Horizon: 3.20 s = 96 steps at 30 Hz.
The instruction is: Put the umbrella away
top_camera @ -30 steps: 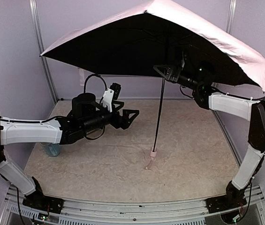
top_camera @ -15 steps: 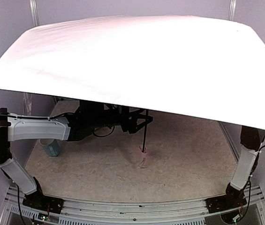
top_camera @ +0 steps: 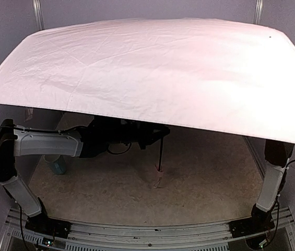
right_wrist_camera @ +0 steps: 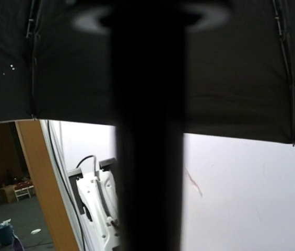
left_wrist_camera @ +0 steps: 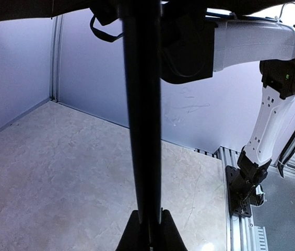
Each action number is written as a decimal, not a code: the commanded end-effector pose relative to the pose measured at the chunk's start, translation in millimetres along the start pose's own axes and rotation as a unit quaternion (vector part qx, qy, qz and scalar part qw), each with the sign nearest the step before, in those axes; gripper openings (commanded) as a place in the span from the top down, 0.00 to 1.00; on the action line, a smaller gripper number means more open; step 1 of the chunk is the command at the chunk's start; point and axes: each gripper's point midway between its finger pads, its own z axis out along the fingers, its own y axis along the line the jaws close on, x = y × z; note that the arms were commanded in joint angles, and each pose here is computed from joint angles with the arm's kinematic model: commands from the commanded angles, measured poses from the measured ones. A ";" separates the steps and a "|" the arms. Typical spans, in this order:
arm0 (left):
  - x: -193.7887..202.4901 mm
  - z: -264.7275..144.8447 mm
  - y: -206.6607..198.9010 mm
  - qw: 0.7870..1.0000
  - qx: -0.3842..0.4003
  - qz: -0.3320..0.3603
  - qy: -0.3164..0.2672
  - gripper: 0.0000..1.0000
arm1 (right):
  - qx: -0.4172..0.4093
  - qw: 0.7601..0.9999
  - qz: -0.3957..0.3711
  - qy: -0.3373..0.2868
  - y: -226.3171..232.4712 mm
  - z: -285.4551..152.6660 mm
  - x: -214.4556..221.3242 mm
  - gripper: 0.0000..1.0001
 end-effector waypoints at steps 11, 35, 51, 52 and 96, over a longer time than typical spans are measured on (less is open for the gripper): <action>-20.4 2.3 45.5 0.985 -0.160 -0.062 -0.014 1.00 | 0.254 0.965 -0.046 -0.046 -55.7 -43.9 -27.3 0.31; -11.0 6.7 71.5 0.933 -0.354 -0.054 0.042 1.00 | 0.386 0.921 -0.003 -0.058 -101.6 -83.9 -20.7 0.44; -9.7 5.9 66.7 0.935 -0.350 -0.040 0.036 1.00 | 0.448 0.893 0.031 -0.033 -145.7 -107.8 3.5 0.66; -8.9 6.3 66.5 0.936 -0.349 -0.040 0.037 1.00 | 0.445 0.894 0.032 -0.032 -145.9 -107.6 4.1 0.70; -1.0 21.9 -8.7 0.993 0.052 -0.107 -0.015 1.00 | 0.073 0.995 0.041 -0.053 -27.9 -49.2 -25.1 1.00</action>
